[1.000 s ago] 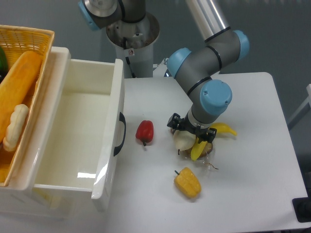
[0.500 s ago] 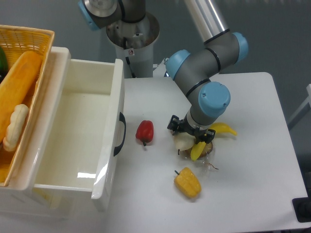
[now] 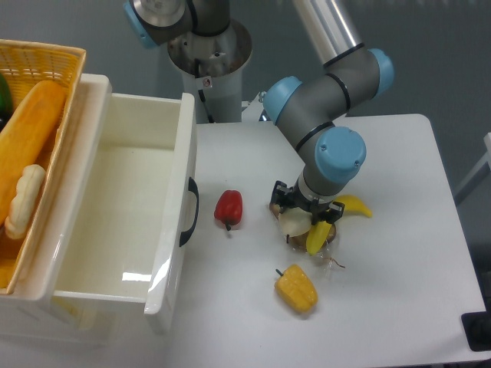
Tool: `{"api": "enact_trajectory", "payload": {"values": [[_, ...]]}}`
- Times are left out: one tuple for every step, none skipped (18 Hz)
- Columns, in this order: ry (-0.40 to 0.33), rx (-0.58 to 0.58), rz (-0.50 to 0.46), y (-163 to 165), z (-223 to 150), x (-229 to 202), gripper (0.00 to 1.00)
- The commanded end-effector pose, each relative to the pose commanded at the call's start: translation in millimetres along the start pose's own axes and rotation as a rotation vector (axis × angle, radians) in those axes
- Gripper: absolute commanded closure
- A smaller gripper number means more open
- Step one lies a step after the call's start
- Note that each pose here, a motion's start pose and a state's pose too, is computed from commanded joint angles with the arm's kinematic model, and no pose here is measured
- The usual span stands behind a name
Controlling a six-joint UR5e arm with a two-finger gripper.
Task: Pick up the pear
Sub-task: 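Lift the grasped pear up and away from the banana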
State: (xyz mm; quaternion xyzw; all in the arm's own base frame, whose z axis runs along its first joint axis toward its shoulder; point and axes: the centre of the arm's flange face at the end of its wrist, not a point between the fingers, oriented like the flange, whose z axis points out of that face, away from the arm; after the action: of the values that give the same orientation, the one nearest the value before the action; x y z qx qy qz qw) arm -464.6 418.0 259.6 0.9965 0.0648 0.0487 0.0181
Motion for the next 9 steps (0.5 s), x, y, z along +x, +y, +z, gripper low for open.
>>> {"api": "enact_trajectory", "payload": {"values": [[-0.009,0.009,-0.001,0,-7,-1,0.78],[-0.015,0.014,-0.004,1,-11,-3,0.77],[-0.022,0.019,-0.009,3,-16,-5,0.77],[-0.029,0.029,-0.016,6,-21,-11,0.77],[-0.042,0.038,-0.025,8,-29,-18,0.77],[-0.051,0.043,-0.029,9,-34,-22,0.77],[-0.057,0.048,-0.032,10,-39,-26,0.77],[-0.067,0.055,-0.032,10,-44,-30,0.78],[-0.078,0.059,-0.015,10,-50,-33,0.78]]}}
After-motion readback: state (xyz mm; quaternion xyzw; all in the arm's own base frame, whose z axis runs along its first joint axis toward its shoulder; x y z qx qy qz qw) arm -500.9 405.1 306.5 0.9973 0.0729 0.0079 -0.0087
